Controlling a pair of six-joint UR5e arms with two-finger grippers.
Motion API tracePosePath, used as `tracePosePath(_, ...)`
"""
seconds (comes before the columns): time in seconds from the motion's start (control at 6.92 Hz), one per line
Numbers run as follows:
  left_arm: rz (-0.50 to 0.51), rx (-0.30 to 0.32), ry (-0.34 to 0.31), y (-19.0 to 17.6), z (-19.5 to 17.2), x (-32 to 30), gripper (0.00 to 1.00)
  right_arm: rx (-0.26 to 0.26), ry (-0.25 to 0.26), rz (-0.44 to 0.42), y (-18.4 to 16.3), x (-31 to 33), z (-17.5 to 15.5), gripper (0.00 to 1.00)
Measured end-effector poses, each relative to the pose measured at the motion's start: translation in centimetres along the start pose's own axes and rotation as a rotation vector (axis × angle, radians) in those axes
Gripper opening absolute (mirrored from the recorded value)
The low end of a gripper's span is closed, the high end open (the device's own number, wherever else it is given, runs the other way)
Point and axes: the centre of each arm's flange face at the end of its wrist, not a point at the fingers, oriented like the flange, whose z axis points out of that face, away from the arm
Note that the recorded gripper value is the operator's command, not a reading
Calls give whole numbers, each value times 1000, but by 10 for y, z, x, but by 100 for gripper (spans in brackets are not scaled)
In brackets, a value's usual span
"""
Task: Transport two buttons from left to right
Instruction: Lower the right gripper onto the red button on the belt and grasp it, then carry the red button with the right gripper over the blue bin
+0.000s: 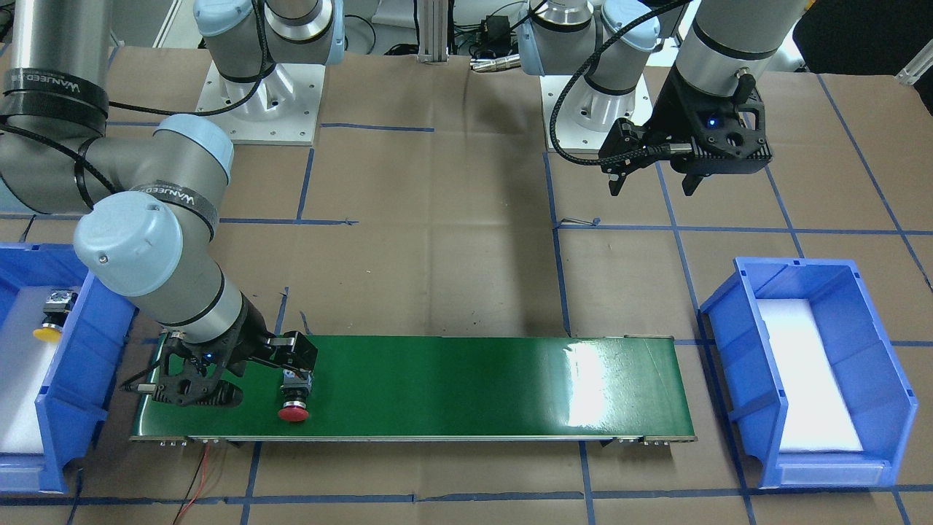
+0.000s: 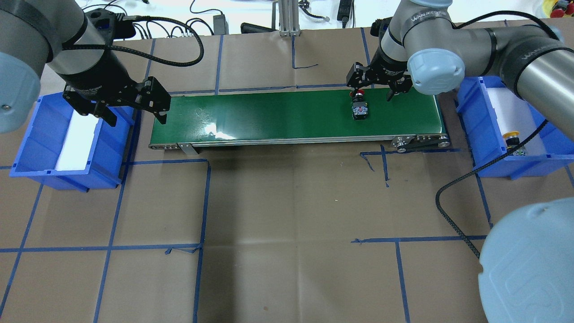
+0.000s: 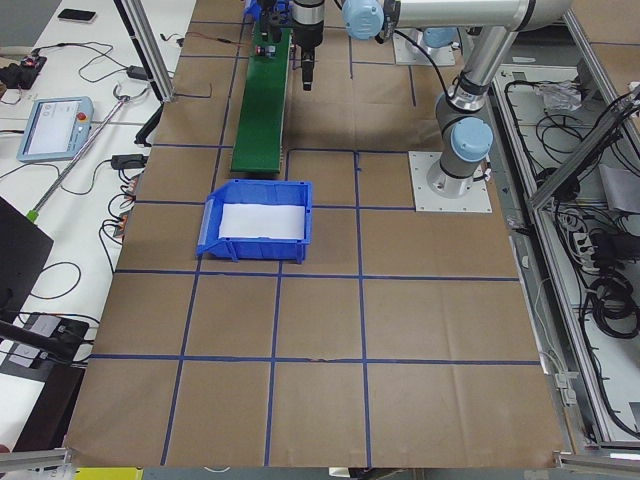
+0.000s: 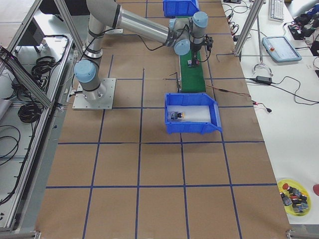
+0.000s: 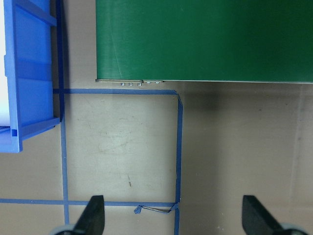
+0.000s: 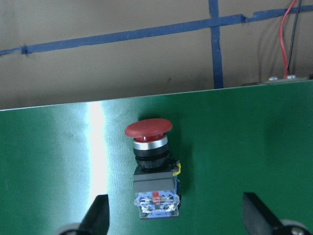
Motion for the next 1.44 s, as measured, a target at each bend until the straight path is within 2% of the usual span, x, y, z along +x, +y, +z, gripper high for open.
tracePosePath(0.43,0,0,0,0,0,0,100,0,2,-3,-7,3,24,92)
tracePosePath(0.72,0,-1,0,0,0,0,100,-18,28,-25,-10,9,43,66)
tracePosePath(0.87,-1,0,0,0,0,0,100,-22,74,-48,-11,14,49,39)
tracePosePath(1.01,0,0,0,0,0,0,100,-24,113,-73,-12,18,50,7)
tracePosePath(1.3,0,0,0,0,0,0,100,-17,135,-77,-13,21,43,3)
tracePosePath(1.44,0,1,0,0,0,0,100,-1,147,-69,-17,29,24,3)
